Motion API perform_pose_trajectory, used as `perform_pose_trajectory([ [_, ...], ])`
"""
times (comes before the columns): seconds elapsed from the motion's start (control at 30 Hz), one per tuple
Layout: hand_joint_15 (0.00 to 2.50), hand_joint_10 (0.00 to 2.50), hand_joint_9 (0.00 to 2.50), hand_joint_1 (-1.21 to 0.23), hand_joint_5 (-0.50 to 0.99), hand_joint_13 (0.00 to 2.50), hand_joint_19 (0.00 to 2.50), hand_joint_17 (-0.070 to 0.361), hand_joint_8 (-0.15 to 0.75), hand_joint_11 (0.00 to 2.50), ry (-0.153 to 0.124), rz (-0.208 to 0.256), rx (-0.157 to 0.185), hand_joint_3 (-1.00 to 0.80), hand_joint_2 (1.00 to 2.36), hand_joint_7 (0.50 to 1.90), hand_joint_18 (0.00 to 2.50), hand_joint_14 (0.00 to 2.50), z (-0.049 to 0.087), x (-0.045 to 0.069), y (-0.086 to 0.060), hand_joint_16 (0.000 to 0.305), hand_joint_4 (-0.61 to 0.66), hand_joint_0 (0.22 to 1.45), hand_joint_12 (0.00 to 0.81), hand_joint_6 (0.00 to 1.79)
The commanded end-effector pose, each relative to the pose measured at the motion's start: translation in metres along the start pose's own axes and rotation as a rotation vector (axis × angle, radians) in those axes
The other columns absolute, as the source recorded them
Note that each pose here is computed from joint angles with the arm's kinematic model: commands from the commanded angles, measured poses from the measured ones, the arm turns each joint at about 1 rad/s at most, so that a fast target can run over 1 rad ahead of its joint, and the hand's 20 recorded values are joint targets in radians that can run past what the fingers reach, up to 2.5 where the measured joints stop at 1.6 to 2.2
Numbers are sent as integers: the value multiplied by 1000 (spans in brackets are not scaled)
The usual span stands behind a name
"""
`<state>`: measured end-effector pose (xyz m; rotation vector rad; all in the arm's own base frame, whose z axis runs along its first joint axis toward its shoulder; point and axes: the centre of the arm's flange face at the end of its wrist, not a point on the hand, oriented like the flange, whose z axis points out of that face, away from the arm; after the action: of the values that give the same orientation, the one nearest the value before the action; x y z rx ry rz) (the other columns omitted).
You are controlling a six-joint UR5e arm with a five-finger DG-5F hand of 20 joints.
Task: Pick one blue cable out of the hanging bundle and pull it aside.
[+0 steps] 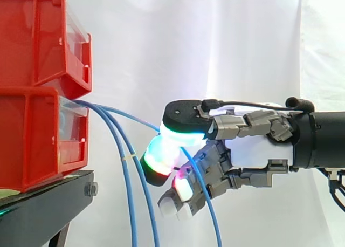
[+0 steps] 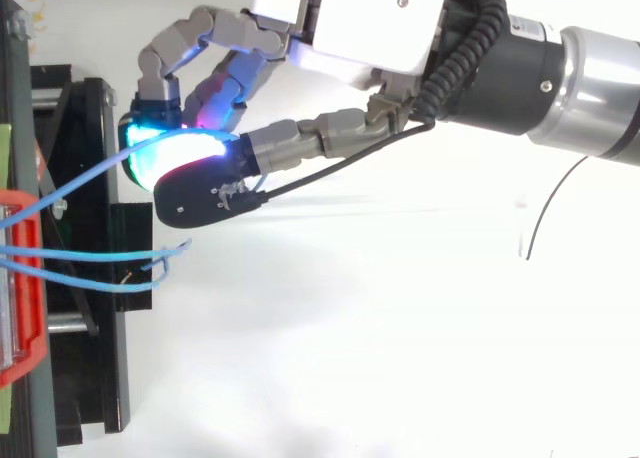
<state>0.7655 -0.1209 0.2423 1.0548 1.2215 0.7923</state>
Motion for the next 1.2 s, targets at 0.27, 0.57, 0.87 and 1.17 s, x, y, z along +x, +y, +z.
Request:
perform_pose_trajectory([
  [0.27, 448, 18, 1069, -824, -170, 819, 525, 99, 367, 556, -7, -96, -19, -214, 1019, 969, 727, 17, -2, -3, 16, 44, 43, 637, 368, 920],
  [0.57, 448, 16, 1063, -826, -169, 815, 533, 98, 362, 556, -34, -234, -40, -225, 1019, 959, 728, 17, -10, -17, 54, 44, 47, 641, 367, 922],
  [0.87, 449, 16, 1061, -823, -169, 811, 533, 97, 361, 567, -82, -294, -19, -242, 1017, 951, 726, 19, -11, -26, 54, 43, 33, 643, 366, 920],
  [1.17, 441, 15, 1051, -825, -169, 796, 527, 95, 361, 549, -162, -404, 83, -262, 1016, 942, 716, 17, -24, -32, 17, 42, 12, 647, 363, 916],
])
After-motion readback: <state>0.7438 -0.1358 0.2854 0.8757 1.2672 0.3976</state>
